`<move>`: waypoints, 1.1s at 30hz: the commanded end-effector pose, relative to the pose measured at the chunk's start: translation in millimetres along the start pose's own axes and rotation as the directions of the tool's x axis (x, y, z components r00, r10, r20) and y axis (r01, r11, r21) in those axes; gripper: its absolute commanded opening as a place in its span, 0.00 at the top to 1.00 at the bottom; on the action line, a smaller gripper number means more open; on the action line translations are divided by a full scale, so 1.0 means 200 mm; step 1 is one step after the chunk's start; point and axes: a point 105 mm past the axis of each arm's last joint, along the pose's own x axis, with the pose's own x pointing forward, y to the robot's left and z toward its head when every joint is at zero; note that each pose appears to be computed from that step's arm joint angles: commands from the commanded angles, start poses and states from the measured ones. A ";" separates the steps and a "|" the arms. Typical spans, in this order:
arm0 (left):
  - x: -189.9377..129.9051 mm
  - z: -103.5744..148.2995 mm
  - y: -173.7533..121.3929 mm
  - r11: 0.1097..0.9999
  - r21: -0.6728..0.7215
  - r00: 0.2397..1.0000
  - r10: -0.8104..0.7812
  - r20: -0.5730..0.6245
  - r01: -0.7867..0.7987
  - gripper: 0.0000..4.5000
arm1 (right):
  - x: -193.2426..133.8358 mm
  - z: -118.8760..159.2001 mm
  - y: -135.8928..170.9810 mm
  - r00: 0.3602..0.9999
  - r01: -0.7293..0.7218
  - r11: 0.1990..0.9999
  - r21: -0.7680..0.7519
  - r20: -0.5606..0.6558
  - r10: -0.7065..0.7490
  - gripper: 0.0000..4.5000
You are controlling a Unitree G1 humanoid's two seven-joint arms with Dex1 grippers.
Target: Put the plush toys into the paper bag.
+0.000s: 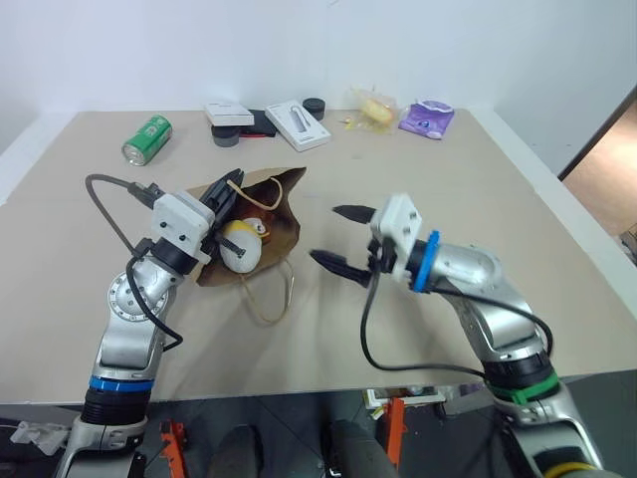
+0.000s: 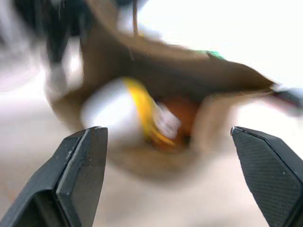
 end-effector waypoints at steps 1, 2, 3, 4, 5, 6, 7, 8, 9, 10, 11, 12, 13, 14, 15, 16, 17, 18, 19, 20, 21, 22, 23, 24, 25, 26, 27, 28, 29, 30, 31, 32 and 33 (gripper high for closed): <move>0.02 0.05 0.02 1.000 0.010 0.999 0.001 0.049 -0.002 1.00 | 0.00 -0.04 0.14 0.995 -0.088 0.860 -0.503 0.000 0.102 0.01; 0.03 0.05 0.02 1.000 0.008 0.999 0.001 0.049 -0.002 1.00 | 0.00 -0.07 0.17 0.992 -0.106 0.826 -0.554 -0.002 0.126 0.01; 0.03 0.05 0.02 1.000 0.006 0.999 0.001 0.050 -0.001 1.00 | 0.00 -0.09 0.19 0.991 -0.109 0.798 -0.593 0.000 0.136 0.01; 0.03 0.05 0.02 1.000 -0.001 0.999 0.001 0.048 -0.001 1.00 | 0.02 -0.10 0.21 0.990 -0.104 0.771 -0.628 0.009 0.141 0.01; 0.03 0.05 0.02 1.000 -0.005 0.999 0.001 0.048 -0.001 1.00 | 0.03 -0.11 0.23 0.989 -0.097 0.742 -0.663 0.019 0.146 0.01; 0.03 0.05 0.02 1.000 -0.006 0.999 0.001 0.048 -0.001 1.00 | 0.05 -0.11 0.24 0.990 -0.074 0.727 -0.683 0.040 0.138 0.01; 0.03 0.05 0.02 1.000 -0.007 0.999 0.001 0.048 -0.001 1.00 | 0.08 -0.11 0.24 0.989 -0.056 0.716 -0.696 0.058 0.134 0.01; 0.03 0.05 0.03 1.000 -0.007 0.999 0.001 0.047 -0.001 1.00 | 0.10 -0.10 0.25 0.988 -0.042 0.702 -0.711 0.073 0.134 0.01; 0.03 0.05 0.03 1.000 -0.007 0.999 0.002 0.047 -0.002 1.00 | 0.13 -0.10 0.25 0.988 -0.027 0.695 -0.719 0.087 0.129 0.01; 0.03 0.05 0.03 1.000 -0.006 0.999 0.002 0.047 -0.002 1.00 | 0.15 -0.10 0.26 0.987 -0.019 0.689 -0.725 0.096 0.129 0.01; 0.03 0.05 0.03 1.000 -0.006 0.999 0.003 0.047 -0.003 1.00 | 0.18 -0.10 0.26 0.986 -0.009 0.686 -0.727 0.108 0.127 0.01; 0.03 0.05 0.03 1.000 -0.005 0.999 0.003 0.047 -0.003 1.00 | 0.21 -0.09 0.27 0.985 0.000 0.685 -0.728 0.118 0.125 0.01; 0.03 0.05 0.03 1.000 -0.005 0.999 0.003 0.047 -0.003 1.00 | 0.23 -0.08 0.27 0.984 0.008 0.683 -0.730 0.128 0.125 0.01; 0.03 0.05 0.03 1.000 -0.004 0.999 0.003 0.047 -0.003 1.00 | 0.25 -0.07 0.27 0.983 0.021 0.686 -0.728 0.141 0.121 0.01; 0.03 0.05 0.03 1.000 -0.004 0.999 0.003 0.047 -0.003 1.00 | 0.27 -0.07 0.27 0.982 0.033 0.687 -0.726 0.152 0.114 0.01; 0.03 0.05 0.03 1.000 -0.003 0.999 0.003 0.046 -0.003 1.00 | 0.28 -0.06 0.26 0.981 0.046 0.688 -0.724 0.162 0.105 0.01; 0.03 0.05 0.04 1.000 -0.002 0.999 0.004 0.046 -0.004 1.00 | 0.29 -0.05 0.25 0.981 0.050 0.689 -0.723 0.165 0.101 0.01; 0.02 0.05 0.04 1.000 -0.001 0.999 0.005 0.045 -0.005 1.00 | 0.30 -0.05 0.25 0.981 0.054 0.689 -0.722 0.168 0.099 0.06; 0.02 0.05 0.04 1.000 -0.001 0.999 0.005 0.044 -0.005 1.00 | 0.31 -0.05 0.25 0.980 0.066 0.693 -0.718 0.176 0.090 0.12; 0.02 0.05 0.04 1.000 -0.001 0.999 0.005 0.043 -0.005 1.00 | 0.31 -0.04 0.24 0.979 0.071 0.693 -0.717 0.182 0.087 0.17; 0.02 0.05 0.04 1.000 -0.001 0.999 0.005 0.043 -0.005 1.00 | 0.31 -0.04 0.24 0.978 0.080 0.694 -0.716 0.190 0.084 0.27; 0.02 0.05 0.04 1.000 -0.001 0.999 0.005 0.042 -0.005 1.00 | 0.30 -0.02 0.23 0.976 0.101 0.698 -0.709 0.206 0.069 0.38; 0.02 0.05 0.04 1.000 -0.001 0.999 0.004 0.041 -0.004 1.00 | 0.30 0.00 0.21 0.973 0.124 0.697 -0.706 0.225 0.055 0.52; 0.02 0.05 0.04 1.000 -0.002 0.999 0.004 0.040 -0.004 1.00 | 0.29 0.02 0.20 0.968 0.149 0.695 -0.703 0.246 0.042 0.63; 0.02 0.05 0.04 1.000 -0.002 0.999 0.004 0.038 -0.004 1.00 | 0.28 0.04 0.18 0.963 0.179 0.693 -0.699 0.270 0.024 0.75; 0.02 0.05 0.04 1.000 -0.003 0.999 0.004 0.037 -0.004 1.00 | 0.27 0.07 0.16 0.957 0.204 0.689 -0.696 0.291 0.010 0.87; 0.02 0.05 0.04 1.000 -0.004 0.999 0.004 0.036 -0.004 1.00 | 0.26 0.09 0.14 0.952 0.223 0.688 -0.691 0.307 0.001 0.97; 0.02 0.05 0.04 1.000 -0.005 0.999 0.003 0.035 -0.003 1.00 | 0.26 0.11 0.14 0.948 0.236 0.684 -0.690 0.319 -0.004 0.99; 0.02 0.05 0.04 1.000 -0.006 0.999 0.003 0.034 -0.003 1.00 | 0.25 0.13 0.12 0.943 0.253 0.685 -0.683 0.334 -0.015 0.99; 0.03 0.04 0.04 1.000 -0.007 0.999 0.004 0.033 -0.004 1.00 | 0.24 0.15 0.10 0.937 0.272 0.684 -0.676 0.349 -0.028 0.99; 0.03 0.04 0.04 1.000 -0.008 0.999 0.004 0.033 -0.004 1.00 | 0.23 0.17 0.08 0.929 0.298 0.681 -0.669 0.367 -0.046 0.99; 0.03 0.04 0.05 1.000 -0.011 0.999 0.007 0.033 -0.007 1.00 | 0.21 0.22 0.03 0.916 0.338 0.674 -0.657 0.395 -0.075 0.99; 0.03 0.04 0.05 1.000 -0.013 0.999 0.010 0.033 -0.009 1.00 | 0.19 0.25 -0.01 0.905 0.367 0.669 -0.647 0.414 -0.096 0.99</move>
